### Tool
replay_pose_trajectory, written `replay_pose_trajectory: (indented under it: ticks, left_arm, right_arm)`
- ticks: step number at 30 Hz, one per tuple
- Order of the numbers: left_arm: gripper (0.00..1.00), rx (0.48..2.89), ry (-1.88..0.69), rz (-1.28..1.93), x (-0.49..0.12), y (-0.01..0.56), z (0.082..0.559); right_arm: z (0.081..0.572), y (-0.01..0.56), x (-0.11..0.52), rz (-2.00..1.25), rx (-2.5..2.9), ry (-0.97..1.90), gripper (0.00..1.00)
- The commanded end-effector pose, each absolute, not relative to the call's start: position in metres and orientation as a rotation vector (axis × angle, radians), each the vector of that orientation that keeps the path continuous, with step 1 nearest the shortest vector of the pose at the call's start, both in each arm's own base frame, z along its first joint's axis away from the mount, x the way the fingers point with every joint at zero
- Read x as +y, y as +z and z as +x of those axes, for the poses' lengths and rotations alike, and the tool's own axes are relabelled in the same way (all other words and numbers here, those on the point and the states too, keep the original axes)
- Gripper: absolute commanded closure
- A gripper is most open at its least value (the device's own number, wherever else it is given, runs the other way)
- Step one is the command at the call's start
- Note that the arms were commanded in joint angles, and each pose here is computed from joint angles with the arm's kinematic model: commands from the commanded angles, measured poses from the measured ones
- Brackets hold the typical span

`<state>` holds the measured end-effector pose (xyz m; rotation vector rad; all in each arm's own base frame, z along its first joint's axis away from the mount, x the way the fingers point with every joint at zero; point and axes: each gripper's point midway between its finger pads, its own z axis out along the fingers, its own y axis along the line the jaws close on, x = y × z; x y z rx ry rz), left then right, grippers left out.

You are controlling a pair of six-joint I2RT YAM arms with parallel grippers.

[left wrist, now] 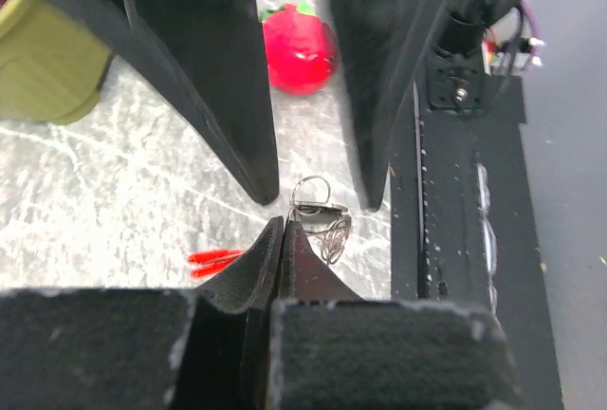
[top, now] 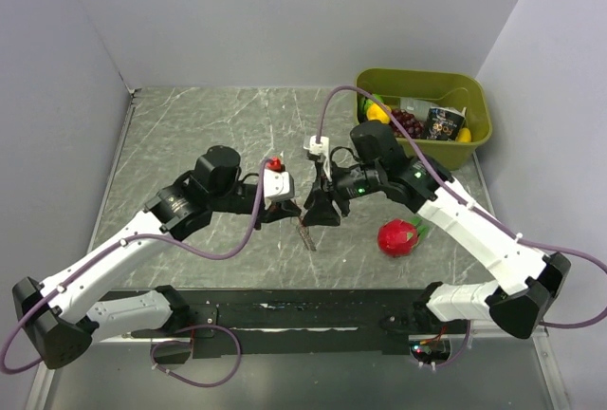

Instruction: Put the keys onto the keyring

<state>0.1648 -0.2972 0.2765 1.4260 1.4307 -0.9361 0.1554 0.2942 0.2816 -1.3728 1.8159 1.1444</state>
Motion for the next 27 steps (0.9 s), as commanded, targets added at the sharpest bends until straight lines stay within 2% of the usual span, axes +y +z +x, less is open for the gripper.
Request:
replay_pose_trajectory:
  ticks: [1,4,11,19,24,27]
  left_arm:
    - [0.99,1.313,-0.904,1.29,-0.298,0.313,0.173]
    - [0.99,1.283,-0.911,1.228,-0.297,0.321,0.173]
    - [0.99,1.14,-0.961,1.097,-0.292,0.349,0.164]
    - [0.99,1.097,-0.981,1.03,-0.288,0.358,0.161]
    - [0.99,1.101,-0.98,1.039,-0.29,0.357,0.162]
    - [0.99,1.096,-0.977,1.04,-0.29,0.358,0.163]
  right_arm:
    - [0.158,0.324,0.297,-1.306,1.651,1.134,0.37]
    - [0.16,0.338,0.294,-1.252,1.613,1.151,0.32]
    - [0.163,0.351,0.289,-1.176,1.583,1.244,0.31]
    - [0.16,0.353,0.291,-1.172,1.597,1.292,0.39]
    - [0.158,0.351,0.291,-1.179,1.618,1.304,0.41]
    - [0.161,0.342,0.29,-1.173,1.658,1.287,0.46]
